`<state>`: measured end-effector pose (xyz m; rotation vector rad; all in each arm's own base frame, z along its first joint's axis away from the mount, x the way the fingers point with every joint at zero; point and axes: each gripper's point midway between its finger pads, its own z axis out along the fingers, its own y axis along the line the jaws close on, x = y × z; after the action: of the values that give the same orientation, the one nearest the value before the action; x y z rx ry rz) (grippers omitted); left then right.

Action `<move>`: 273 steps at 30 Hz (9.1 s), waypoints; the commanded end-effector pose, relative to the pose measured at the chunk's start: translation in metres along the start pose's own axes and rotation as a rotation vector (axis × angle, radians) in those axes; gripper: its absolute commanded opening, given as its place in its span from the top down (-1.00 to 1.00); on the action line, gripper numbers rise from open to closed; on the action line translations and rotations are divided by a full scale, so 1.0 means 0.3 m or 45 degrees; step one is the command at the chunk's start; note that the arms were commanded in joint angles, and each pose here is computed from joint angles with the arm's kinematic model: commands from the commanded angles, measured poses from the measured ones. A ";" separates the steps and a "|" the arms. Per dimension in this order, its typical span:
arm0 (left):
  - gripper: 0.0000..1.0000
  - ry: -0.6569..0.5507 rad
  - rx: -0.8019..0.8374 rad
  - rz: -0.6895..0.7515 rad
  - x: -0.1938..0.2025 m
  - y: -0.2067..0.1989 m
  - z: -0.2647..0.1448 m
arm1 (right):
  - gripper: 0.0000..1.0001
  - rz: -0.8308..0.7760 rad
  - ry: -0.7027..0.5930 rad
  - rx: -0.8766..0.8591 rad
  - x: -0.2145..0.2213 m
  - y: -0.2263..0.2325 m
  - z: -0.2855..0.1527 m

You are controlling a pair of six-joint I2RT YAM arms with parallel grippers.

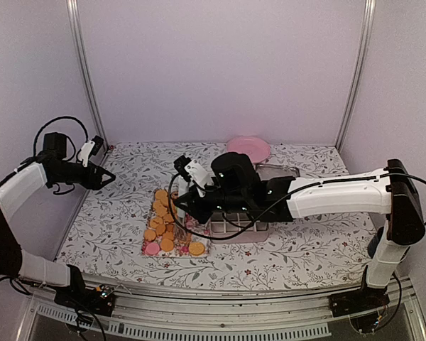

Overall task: Pack the cookies
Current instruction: Adjust the fake cookies on the plate, then pick up the fake cookies from the plate, then place the fake cookies in the empty pocket of the box, then pick up the fake cookies from the plate, then place the fake cookies in the empty pocket of the box.

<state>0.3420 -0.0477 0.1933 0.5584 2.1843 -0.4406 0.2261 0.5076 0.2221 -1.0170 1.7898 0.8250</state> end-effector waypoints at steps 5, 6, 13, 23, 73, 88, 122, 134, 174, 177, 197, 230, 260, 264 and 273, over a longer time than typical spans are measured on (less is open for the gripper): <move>-0.35 -0.024 -0.017 0.003 -0.004 0.006 -0.014 | 0.37 0.004 -0.065 0.097 -0.033 -0.089 0.021; -0.35 -0.024 -0.018 0.004 -0.004 0.006 -0.014 | 0.34 0.003 -0.064 0.103 -0.030 -0.097 0.027; -0.35 -0.022 -0.022 0.009 -0.003 0.009 -0.014 | 0.24 0.018 -0.032 0.097 0.017 -0.108 0.063; -0.35 -0.020 -0.024 0.013 0.002 0.007 -0.015 | 0.24 0.011 -0.018 0.106 0.052 -0.118 0.101; -0.35 0.030 -0.020 0.003 0.045 0.052 0.055 | 1.00 0.092 -0.186 0.713 -0.147 -0.729 -0.499; -0.36 -0.035 -0.043 -0.001 0.045 0.037 0.037 | 1.00 0.102 -0.058 0.732 -0.002 -0.804 -0.481; -0.39 0.002 -0.065 0.000 0.033 0.053 0.028 | 0.41 0.084 -0.145 0.659 -0.110 -0.762 -0.489; -0.40 0.044 -0.086 -0.038 0.045 0.067 0.016 | 0.41 0.019 -0.217 0.411 -0.238 -0.447 -0.329; -0.99 -0.090 -0.352 -0.059 0.037 0.187 -0.156 | 0.36 0.060 -0.063 -0.042 -0.071 0.024 0.152; -0.99 -0.091 -0.324 -0.055 0.033 0.175 -0.153 | 0.33 0.067 -0.049 -0.060 -0.053 0.036 0.161; -0.99 -0.082 -0.207 -0.081 0.041 0.140 -0.114 | 0.32 0.076 0.047 -0.079 0.081 0.101 0.222; -0.96 -0.086 -0.179 -0.070 0.021 0.123 -0.111 | 1.00 0.018 -0.160 0.035 -0.113 0.104 0.024; -0.95 -0.070 -0.149 -0.070 0.020 0.110 -0.096 | 1.00 -0.143 -0.194 0.541 -0.236 -0.422 -0.271; -0.95 -0.069 -0.148 -0.069 0.019 0.109 -0.097 | 1.00 -0.145 -0.158 0.549 -0.197 -0.435 -0.247; -0.95 -0.065 -0.146 -0.066 0.019 0.105 -0.097 | 1.00 -0.149 -0.089 0.546 -0.128 -0.448 -0.197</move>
<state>0.3357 -0.0010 0.1956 0.3974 2.1769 -0.3420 0.3293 0.4072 0.2763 -0.7858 1.7228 0.3935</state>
